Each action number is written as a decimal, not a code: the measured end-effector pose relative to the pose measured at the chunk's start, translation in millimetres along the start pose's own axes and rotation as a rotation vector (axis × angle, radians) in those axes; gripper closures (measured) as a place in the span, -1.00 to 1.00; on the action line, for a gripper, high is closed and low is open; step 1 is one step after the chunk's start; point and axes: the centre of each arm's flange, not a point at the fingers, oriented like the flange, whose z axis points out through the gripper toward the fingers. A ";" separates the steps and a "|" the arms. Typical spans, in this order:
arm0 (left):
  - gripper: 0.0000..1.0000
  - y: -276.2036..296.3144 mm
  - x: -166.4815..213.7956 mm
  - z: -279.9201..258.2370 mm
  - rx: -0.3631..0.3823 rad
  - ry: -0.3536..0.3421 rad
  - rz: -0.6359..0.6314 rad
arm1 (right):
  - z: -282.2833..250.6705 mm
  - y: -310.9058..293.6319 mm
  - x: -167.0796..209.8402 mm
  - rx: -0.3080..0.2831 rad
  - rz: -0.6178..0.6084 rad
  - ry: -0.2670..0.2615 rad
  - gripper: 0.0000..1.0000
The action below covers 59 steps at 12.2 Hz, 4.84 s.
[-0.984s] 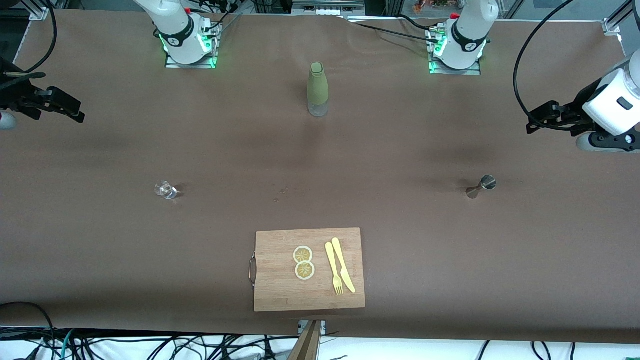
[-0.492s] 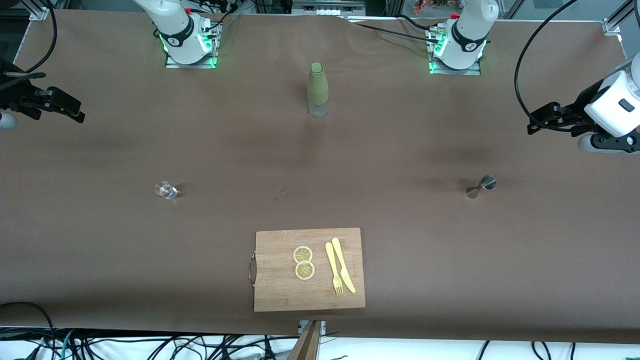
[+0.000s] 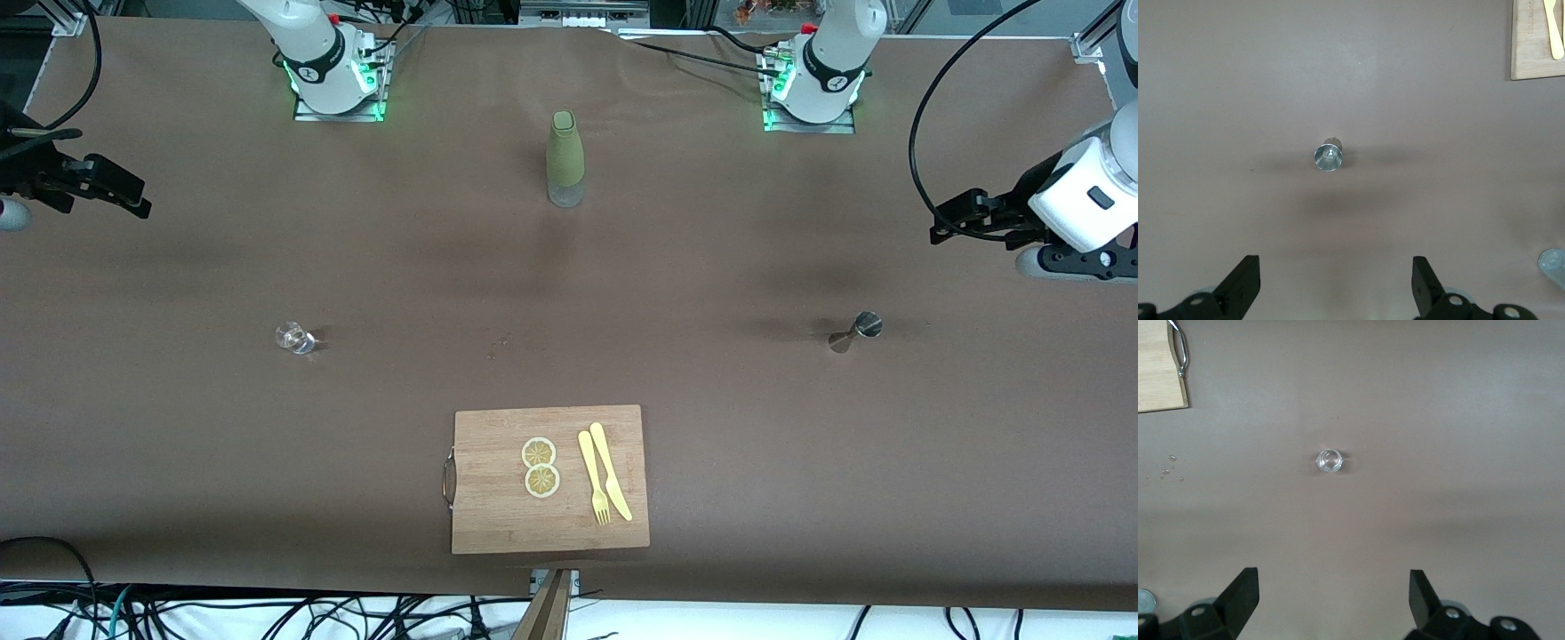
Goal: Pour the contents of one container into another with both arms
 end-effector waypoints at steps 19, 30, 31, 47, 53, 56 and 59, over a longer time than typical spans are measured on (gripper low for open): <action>-1.00 -110.9 -4.1 4.9 -0.090 0.035 0.170 | 0.3 -0.6 0.0 0.000 -0.001 -0.001 -1.00; -1.00 -236.5 -9.3 57.5 -0.281 0.159 0.502 | 78.7 -30.3 33.1 -0.014 -0.051 -0.132 -1.00; -1.00 -243.8 -8.1 66.8 -0.305 0.169 0.532 | 88.8 -30.3 36.8 -0.016 -0.050 -0.145 -1.00; -1.00 -287.4 14.3 233.4 -0.573 0.464 0.963 | 188.2 81.5 38.7 0.367 -0.618 -0.069 -1.00; -1.00 -288.8 17.5 306.1 -0.654 0.608 1.115 | 257.7 123.3 47.1 0.686 -0.845 0.193 -1.00; -1.00 -286.6 18.7 345.5 -0.701 0.679 1.153 | 299.1 130.8 51.4 0.773 -0.982 0.340 -1.00; -1.00 -275.7 21.4 378.3 -0.771 0.779 1.176 | 341.5 141.4 51.8 0.826 -1.083 0.494 -1.00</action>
